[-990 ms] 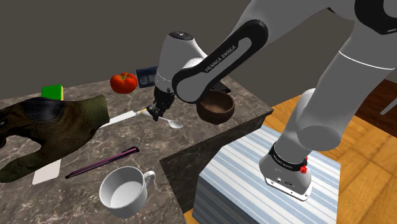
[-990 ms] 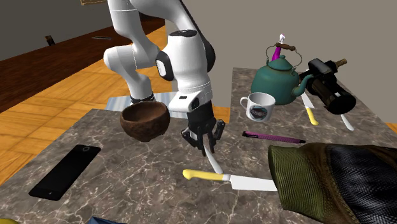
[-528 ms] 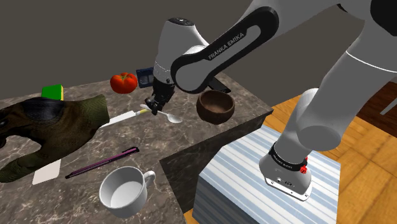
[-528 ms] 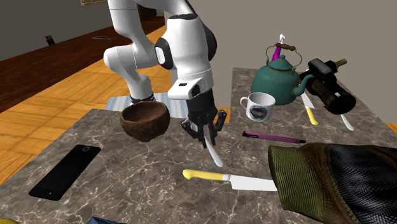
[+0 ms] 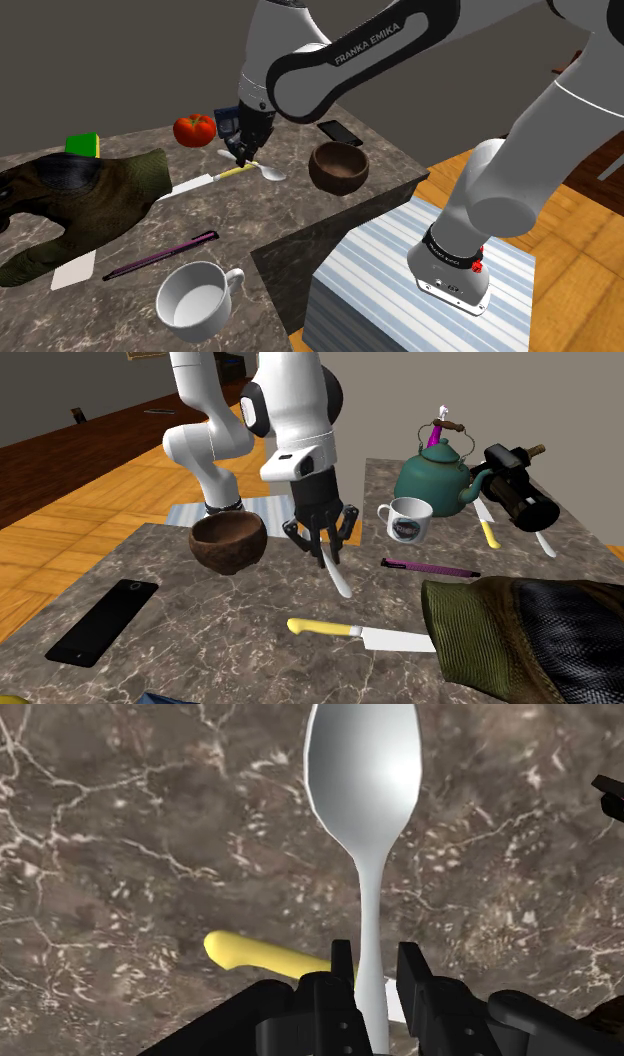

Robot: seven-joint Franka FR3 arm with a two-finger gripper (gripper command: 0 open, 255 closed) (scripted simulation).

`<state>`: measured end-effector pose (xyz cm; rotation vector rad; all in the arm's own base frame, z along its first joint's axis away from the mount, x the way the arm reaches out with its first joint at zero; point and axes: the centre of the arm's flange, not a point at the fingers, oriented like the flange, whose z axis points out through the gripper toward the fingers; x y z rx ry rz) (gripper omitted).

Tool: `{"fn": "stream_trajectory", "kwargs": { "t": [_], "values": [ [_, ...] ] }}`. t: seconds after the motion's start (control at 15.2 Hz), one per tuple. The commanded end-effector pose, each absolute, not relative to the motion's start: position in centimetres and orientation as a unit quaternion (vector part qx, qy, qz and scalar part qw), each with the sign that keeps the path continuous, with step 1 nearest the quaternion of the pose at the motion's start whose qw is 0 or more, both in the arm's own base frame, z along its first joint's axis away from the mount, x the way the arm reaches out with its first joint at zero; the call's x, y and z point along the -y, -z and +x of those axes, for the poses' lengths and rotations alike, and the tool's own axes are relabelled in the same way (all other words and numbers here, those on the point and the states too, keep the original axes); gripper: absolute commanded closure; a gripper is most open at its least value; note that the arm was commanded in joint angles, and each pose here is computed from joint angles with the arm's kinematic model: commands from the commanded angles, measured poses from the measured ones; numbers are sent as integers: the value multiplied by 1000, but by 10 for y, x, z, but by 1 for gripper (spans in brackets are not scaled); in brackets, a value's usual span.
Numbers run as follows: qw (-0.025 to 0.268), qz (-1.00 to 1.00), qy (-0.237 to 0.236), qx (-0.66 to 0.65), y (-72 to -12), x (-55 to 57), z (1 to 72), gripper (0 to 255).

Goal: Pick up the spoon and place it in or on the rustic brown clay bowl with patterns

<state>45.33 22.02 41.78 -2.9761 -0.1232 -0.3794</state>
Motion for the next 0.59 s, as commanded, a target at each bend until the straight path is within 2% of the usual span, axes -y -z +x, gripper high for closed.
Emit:
{"fn": "stream_trajectory", "kwargs": {
  "t": [0.0, 0.53],
  "values": [
    [69, -989, 126, 41, -427, -220, 452, 255],
    [69, -989, 126, 41, -469, -220, 452, 255]
  ]
}}
